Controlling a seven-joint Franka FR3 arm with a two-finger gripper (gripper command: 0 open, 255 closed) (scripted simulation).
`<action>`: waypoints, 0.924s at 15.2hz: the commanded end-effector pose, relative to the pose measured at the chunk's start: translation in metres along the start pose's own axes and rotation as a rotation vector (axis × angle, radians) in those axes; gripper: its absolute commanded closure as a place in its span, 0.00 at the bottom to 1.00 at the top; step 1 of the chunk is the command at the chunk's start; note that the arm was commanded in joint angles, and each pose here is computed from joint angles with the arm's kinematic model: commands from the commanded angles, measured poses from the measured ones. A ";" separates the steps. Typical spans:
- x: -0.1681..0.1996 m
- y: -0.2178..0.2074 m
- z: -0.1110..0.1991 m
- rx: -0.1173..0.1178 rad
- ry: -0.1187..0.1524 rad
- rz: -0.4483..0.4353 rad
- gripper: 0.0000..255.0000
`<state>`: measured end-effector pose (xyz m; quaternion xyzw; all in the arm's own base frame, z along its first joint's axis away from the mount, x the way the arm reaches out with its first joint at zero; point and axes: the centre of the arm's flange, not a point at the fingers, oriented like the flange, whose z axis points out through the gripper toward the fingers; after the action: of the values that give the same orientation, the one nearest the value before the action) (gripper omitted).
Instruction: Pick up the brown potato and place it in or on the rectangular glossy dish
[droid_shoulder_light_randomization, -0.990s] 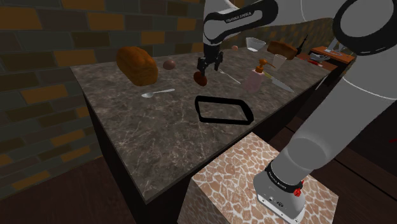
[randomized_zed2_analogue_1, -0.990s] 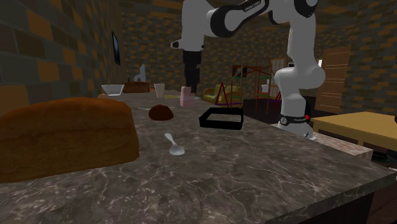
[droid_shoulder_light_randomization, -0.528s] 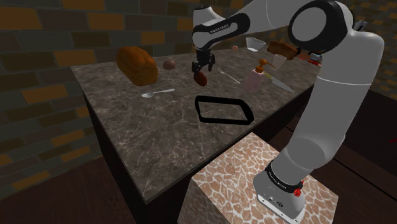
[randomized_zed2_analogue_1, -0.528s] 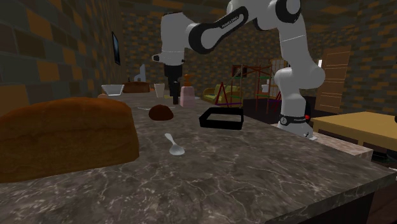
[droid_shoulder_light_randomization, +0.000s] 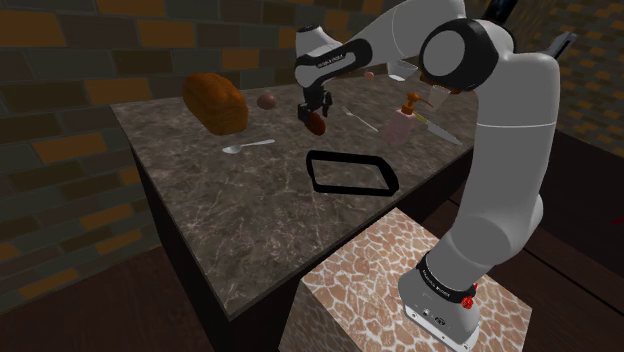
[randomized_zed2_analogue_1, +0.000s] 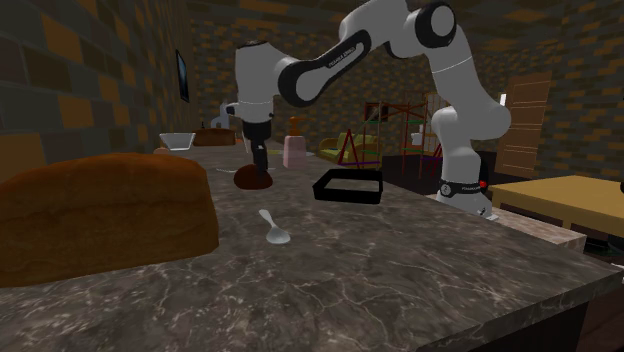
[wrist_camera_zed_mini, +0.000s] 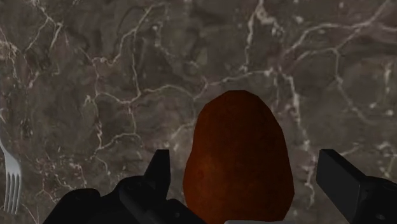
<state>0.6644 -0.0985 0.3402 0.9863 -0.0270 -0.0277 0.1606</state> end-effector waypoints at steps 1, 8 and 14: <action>0.000 0.001 0.010 0.000 0.001 0.000 0.00; 0.000 0.001 0.019 0.000 0.001 0.000 0.00; 0.000 0.001 0.019 0.000 0.000 0.000 1.00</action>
<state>0.6632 -0.1051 0.3235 0.9862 -0.0270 -0.0270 0.1608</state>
